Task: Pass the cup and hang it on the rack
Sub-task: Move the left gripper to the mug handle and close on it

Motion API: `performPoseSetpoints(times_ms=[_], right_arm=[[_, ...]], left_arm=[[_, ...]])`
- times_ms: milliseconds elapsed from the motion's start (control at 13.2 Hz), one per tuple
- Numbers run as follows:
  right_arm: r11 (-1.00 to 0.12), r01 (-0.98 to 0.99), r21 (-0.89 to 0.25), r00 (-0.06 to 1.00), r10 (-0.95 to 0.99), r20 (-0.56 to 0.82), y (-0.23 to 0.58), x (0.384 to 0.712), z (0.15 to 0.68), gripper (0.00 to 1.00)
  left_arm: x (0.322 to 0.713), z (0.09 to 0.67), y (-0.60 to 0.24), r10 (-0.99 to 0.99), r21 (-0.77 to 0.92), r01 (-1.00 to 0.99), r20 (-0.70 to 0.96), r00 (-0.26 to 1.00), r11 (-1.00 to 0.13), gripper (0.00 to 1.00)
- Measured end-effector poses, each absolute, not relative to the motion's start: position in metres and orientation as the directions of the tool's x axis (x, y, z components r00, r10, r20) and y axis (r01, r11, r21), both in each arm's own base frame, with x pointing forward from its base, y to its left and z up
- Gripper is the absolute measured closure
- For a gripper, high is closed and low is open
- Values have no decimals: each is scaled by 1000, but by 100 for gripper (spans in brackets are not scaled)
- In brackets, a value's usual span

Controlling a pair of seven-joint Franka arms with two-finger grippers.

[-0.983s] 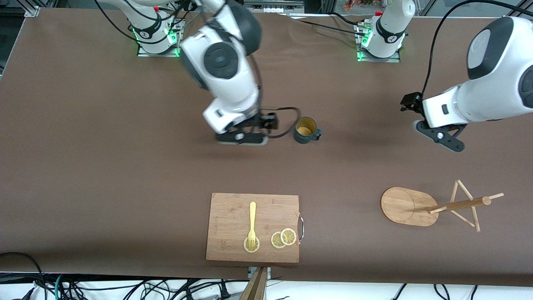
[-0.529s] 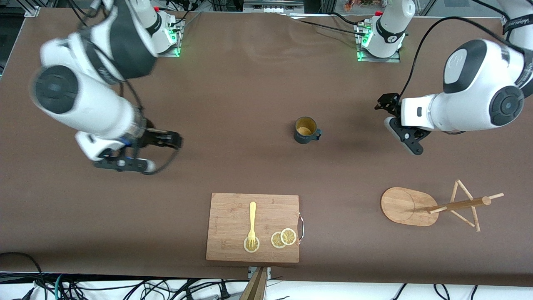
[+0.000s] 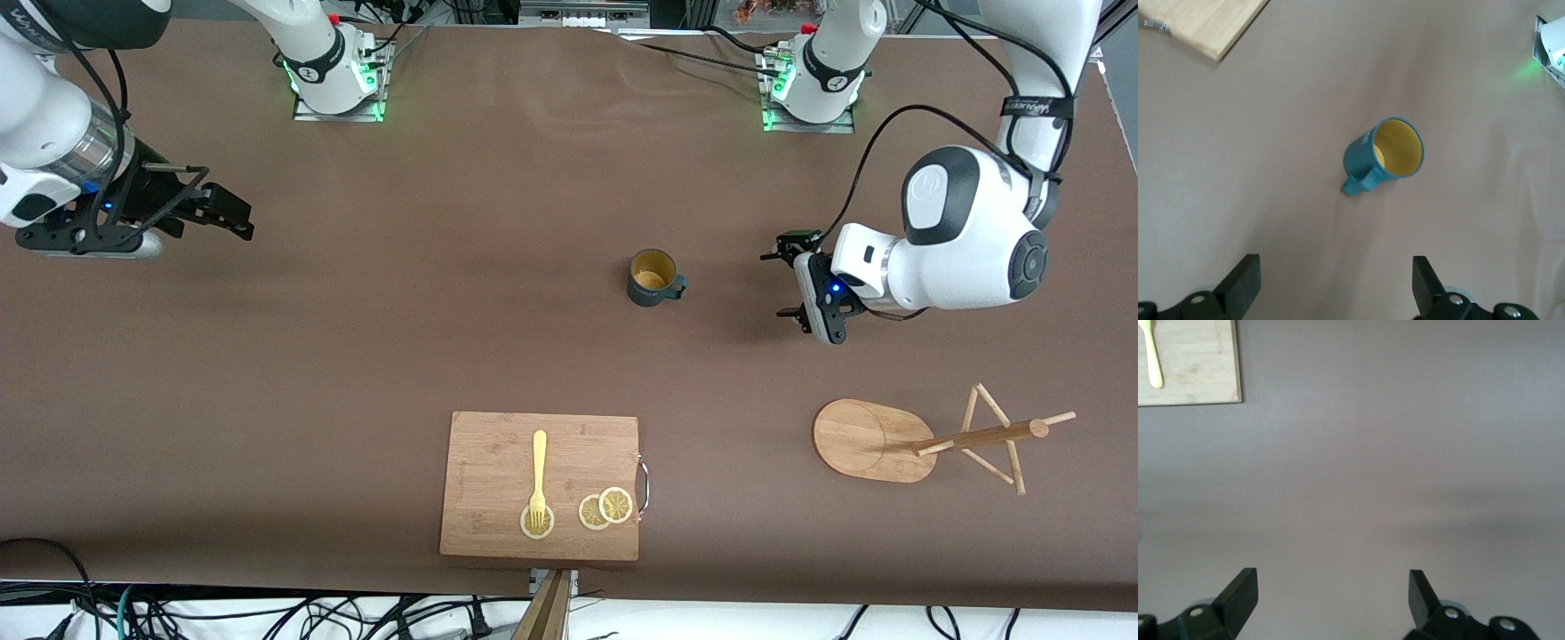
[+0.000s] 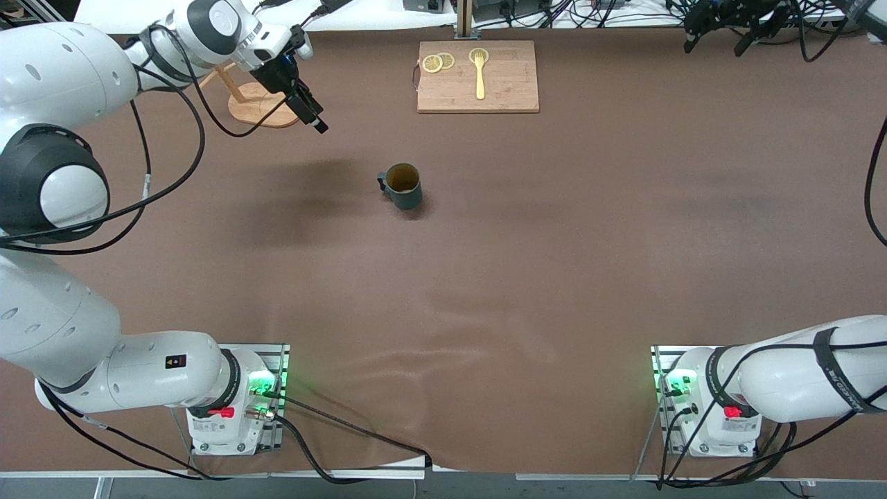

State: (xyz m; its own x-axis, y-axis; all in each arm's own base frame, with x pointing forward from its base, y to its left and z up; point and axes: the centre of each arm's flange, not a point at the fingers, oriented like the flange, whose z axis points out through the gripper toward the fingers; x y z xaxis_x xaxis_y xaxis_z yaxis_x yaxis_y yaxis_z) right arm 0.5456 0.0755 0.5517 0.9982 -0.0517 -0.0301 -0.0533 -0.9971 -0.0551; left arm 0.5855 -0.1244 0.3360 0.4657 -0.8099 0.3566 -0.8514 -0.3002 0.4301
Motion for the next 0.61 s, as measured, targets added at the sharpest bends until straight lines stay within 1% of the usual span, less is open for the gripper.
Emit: performPoseSetpoints(times_ms=[151, 378, 605], right_arm=[[-998, -47, -42, 999, -46, -24, 76, 544, 540, 0], [-1000, -31, 2, 999, -31, -12, 78, 550, 531, 0], [-999, -28, 15, 1000, -28, 4, 79, 559, 542, 0]], left_arm=[[587, 305, -127, -769, 401, -889, 488, 412, -222, 0], [576, 248, -129, -675, 346, -928, 651, 346, -141, 0], [564, 215, -131, -605, 252, -966, 762, 231, -52, 0]])
